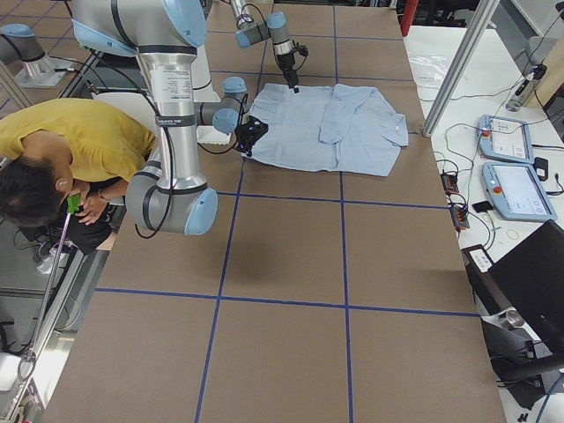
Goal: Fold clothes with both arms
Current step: 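Move the left gripper to the hem corner nearest the robot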
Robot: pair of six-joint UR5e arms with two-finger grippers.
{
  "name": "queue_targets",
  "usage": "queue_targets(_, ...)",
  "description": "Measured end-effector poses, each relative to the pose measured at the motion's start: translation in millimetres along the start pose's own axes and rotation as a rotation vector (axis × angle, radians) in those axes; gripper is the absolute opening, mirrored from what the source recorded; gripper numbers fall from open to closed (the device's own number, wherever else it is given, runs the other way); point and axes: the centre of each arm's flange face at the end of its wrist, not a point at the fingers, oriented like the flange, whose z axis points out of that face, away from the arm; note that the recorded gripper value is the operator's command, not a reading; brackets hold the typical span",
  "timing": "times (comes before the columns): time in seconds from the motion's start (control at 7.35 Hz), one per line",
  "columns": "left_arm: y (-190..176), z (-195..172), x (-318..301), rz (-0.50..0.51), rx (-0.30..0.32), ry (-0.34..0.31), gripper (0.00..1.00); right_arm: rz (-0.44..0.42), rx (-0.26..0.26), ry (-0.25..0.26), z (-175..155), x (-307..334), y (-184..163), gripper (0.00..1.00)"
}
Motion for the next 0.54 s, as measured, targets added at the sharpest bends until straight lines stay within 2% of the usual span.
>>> queue_targets(0.27, 20, -12, -45, 0.026, 0.012, -0.069, 0.93, -0.001, 0.000, 0.002, 1, 0, 0, 0.00)
queue_targets(0.54, 36, -11, -62, 0.038, 0.026, -0.145, 0.89, 0.000, -0.001, 0.002, 1, 0, 1, 0.00)
